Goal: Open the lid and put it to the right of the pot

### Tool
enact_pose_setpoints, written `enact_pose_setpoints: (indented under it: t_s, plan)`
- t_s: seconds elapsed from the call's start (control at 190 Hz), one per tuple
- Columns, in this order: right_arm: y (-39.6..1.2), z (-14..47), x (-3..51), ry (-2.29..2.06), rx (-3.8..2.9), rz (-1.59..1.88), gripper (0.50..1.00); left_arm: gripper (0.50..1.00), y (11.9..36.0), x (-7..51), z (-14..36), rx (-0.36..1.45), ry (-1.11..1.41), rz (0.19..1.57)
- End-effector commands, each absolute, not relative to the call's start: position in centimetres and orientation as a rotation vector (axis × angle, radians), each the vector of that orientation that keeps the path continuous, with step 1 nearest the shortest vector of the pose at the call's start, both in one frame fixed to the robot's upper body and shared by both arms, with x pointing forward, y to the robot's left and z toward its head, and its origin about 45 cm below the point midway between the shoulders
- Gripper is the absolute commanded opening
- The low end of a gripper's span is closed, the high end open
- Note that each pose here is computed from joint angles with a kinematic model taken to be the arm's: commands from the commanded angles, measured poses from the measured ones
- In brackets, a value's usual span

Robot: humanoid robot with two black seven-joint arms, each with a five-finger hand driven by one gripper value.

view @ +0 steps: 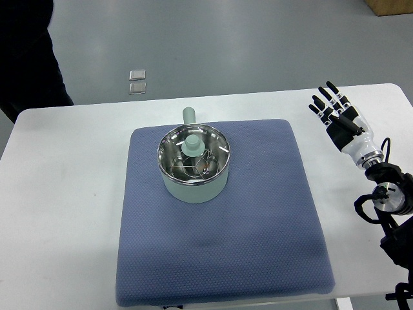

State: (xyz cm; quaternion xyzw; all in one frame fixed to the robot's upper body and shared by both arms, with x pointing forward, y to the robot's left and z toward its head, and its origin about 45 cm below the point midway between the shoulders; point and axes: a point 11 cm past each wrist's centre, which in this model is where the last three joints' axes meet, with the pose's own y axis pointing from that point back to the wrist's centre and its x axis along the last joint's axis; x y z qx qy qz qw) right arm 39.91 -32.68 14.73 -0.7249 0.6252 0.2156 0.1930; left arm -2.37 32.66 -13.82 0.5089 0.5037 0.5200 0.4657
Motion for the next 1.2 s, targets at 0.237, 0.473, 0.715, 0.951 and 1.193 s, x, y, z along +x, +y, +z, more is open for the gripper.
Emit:
enact_pose_setpoints:
  t_s: [0.237,0.473,0.715,0.951,1.193]
  plan:
    - [-32.8,14.7,39.9,1.754,-2.036,0.604,0.928,1.000,32.9,-2.3,-13.8,1.251,1.228,1.284]
    - [-32.8,14.7,39.8,1.755,-2.037,0.604,0.928,1.000,33.1,-2.3,-13.8,1.260,1.222,1.294]
    - [-33.1,15.0,40.0,1.760,-2.036,0.592,0.928,1.000,33.1,-2.3,-13.8,1.260,1.222,1.294]
    - [-33.2,15.1,40.0,1.760,-2.042,0.587,0.928,1.000,33.1,-2.3,-13.8,1.260,1.222,1.294]
    - [-34.9,16.2,40.4,1.791,-2.063,0.530,0.928,1.000,33.1,-2.3,-13.8,1.260,1.222,1.294]
